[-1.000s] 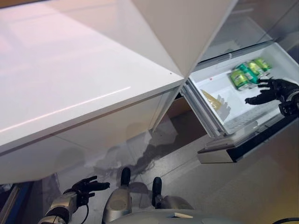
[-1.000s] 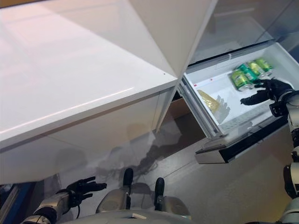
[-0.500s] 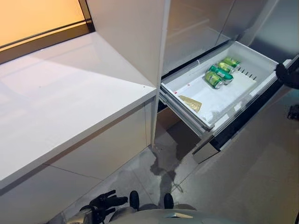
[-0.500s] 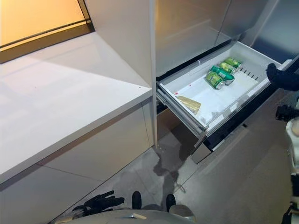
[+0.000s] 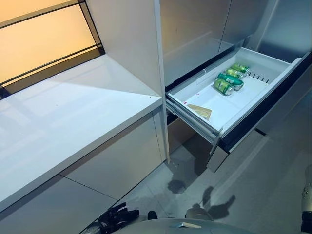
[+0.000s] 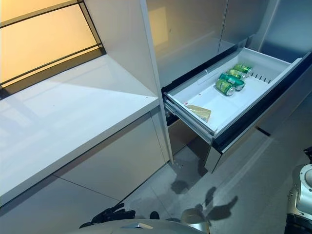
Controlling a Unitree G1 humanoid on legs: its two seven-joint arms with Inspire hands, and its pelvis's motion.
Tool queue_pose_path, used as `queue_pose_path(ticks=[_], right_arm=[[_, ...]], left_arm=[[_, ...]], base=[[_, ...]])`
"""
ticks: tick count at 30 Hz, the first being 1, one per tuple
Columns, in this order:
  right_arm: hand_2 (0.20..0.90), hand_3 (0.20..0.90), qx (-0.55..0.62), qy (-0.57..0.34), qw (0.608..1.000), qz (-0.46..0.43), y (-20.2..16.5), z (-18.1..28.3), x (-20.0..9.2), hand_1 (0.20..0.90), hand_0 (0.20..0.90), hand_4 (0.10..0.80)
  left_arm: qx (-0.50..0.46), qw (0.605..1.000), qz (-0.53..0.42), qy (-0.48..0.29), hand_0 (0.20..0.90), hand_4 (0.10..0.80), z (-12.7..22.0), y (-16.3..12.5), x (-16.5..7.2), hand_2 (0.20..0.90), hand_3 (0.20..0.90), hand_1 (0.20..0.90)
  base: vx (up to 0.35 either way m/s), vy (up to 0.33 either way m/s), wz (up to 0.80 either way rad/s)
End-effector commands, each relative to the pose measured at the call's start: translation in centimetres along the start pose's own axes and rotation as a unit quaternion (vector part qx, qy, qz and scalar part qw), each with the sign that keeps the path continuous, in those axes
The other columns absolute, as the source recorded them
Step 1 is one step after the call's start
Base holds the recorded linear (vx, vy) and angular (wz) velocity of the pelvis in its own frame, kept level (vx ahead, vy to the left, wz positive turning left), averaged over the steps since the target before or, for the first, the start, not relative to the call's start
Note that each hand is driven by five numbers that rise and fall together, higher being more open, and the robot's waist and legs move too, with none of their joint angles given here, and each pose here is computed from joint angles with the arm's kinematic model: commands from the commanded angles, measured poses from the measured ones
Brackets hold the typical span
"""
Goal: Put drinks into fridge and close the fridge
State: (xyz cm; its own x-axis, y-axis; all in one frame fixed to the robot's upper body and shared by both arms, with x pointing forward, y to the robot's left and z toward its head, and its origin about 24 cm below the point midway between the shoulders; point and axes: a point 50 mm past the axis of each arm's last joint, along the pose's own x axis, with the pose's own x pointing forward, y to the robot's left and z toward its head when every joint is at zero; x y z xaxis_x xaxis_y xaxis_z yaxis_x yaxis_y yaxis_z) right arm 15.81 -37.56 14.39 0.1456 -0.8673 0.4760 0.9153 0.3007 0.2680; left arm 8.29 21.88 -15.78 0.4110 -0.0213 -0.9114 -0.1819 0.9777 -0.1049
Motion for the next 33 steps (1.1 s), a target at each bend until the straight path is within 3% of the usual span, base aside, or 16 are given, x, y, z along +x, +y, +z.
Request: queue_pose_path(ticks=[1, 9, 16, 23, 33], right_arm=[[0.9, 0.9, 0.079, -0.057, 0.995, -0.018, 0.6, 2.4, 0.6, 0.9, 0.9, 0.8], [0.9, 0.9, 0.004, 0.105, 0.994, -0.01, -1.2, -3.9, -1.8, 0.9, 0.9, 0.8], [0.9, 0.9, -0.054, 0.214, 0.97, 0.105, 0.3, -7.5, -4.6, 0.9, 0.9, 0.8], [0.9, 0.9, -0.077, 0.214, 0.94, 0.253, 5.4, -7.6, -5.7, 0.9, 0.9, 0.8], [0.9, 0.9, -0.049, 0.126, 0.894, 0.427, 15.1, -3.5, -6.1, 0.9, 0.9, 0.8]], left_arm=[[0.01, 0.998, 0.048, -0.043, 0.9, 0.8, 2.1, 2.1, -0.5, 0.9, 0.9, 0.9], [-0.02, 0.994, 0.085, -0.061, 0.9, 0.8, 3.0, 2.8, -0.7, 0.9, 0.9, 0.9], [-0.023, 0.994, 0.09, -0.052, 0.9, 0.8, 3.6, 3.0, -0.6, 0.9, 0.9, 0.9], [-0.006, 0.996, 0.073, -0.047, 0.9, 0.8, 4.6, 1.8, -0.1, 0.9, 0.9, 0.9], [0.013, 0.997, 0.049, -0.064, 0.9, 0.8, 7.5, -0.5, 0.8, 0.9, 0.9, 0.9]], base=[[-0.06, -0.028, 0.05], [-0.011, -0.011, 0.02], [0.046, -0.009, -0.03], [0.019, -0.001, 0.02], [-0.024, 0.004, -0.01]])
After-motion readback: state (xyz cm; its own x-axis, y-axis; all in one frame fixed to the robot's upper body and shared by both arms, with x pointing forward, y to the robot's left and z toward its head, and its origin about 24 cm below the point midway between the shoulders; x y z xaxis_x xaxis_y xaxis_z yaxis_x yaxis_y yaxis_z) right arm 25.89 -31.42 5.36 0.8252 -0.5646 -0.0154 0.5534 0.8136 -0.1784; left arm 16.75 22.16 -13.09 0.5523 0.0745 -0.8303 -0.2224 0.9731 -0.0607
